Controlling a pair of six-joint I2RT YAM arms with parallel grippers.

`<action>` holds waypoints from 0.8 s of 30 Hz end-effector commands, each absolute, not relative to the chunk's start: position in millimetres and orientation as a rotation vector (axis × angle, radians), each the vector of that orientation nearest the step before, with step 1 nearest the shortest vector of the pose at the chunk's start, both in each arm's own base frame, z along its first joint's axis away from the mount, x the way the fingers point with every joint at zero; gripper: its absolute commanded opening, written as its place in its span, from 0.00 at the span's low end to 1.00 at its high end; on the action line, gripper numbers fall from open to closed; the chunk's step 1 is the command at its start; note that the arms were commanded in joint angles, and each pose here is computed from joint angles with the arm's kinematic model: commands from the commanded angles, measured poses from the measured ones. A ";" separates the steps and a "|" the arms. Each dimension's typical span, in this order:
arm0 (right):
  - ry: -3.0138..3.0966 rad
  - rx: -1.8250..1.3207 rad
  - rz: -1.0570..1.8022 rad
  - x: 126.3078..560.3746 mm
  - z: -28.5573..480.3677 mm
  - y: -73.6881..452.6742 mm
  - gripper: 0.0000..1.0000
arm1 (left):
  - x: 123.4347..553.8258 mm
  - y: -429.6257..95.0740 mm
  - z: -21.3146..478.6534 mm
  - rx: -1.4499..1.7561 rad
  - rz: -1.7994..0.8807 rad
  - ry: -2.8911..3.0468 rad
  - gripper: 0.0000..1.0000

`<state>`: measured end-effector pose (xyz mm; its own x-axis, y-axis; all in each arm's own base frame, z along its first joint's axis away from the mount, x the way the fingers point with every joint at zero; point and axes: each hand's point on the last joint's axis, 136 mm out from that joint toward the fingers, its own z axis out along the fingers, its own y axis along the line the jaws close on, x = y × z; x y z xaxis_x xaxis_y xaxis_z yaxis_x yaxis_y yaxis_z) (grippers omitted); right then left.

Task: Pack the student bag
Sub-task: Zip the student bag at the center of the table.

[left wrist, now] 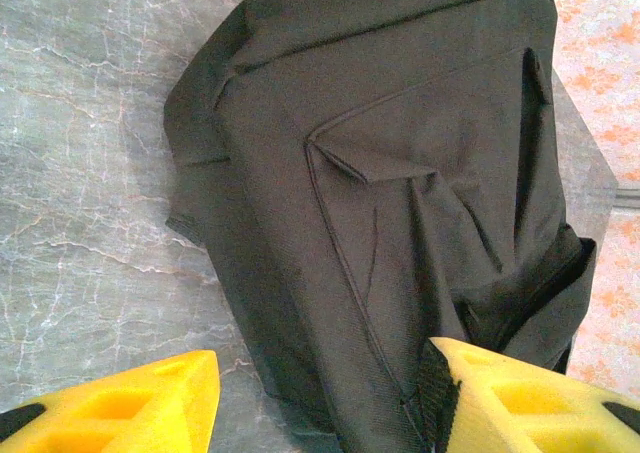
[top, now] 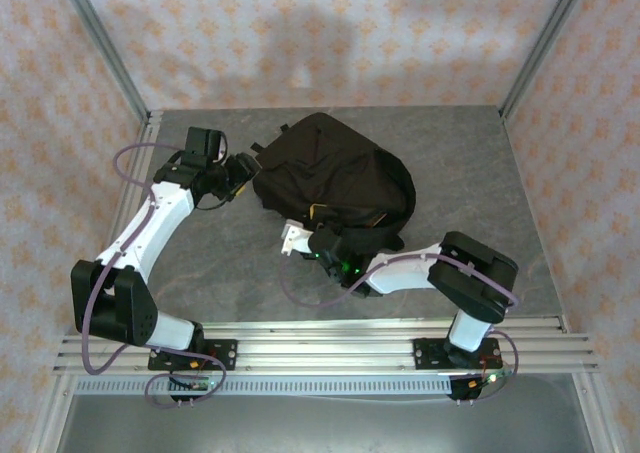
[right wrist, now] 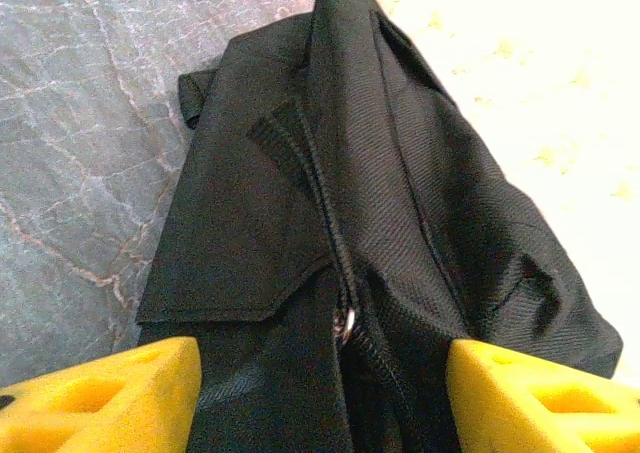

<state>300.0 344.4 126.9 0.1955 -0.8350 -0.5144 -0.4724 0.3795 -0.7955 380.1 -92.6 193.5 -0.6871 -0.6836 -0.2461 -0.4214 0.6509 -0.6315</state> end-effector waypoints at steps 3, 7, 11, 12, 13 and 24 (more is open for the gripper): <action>1.439 -1.183 -0.384 305.4 155.9 338.3 0.65 | 382.9 -91.1 200.0 -0.877 -0.793 2.365 0.56; 1.542 -1.154 -0.384 309.1 148.4 302.2 0.60 | 382.0 -91.9 199.5 -0.880 -0.803 2.366 0.56; 1.635 -1.063 -0.443 318.5 144.5 262.4 0.53 | 382.8 -93.0 198.3 -0.887 -0.809 2.371 0.56; 1.651 -1.053 -0.453 318.6 143.2 254.0 0.50 | 382.8 -92.9 198.7 -0.889 -0.810 2.369 0.56; 1.664 -1.039 -0.466 318.5 143.5 246.8 0.48 | 382.7 -93.1 197.8 -0.890 -0.810 2.371 0.56; 1.563 -1.143 -0.247 279.3 175.2 248.6 0.59 | 382.1 -96.6 199.2 -0.884 -0.820 2.372 0.57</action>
<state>297.5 237.9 177.7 0.0280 -0.7701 -0.6374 -0.4363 0.5642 -0.7009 381.6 -96.1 196.0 -0.6855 -0.6943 -0.2190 -0.4205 0.6232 -0.6594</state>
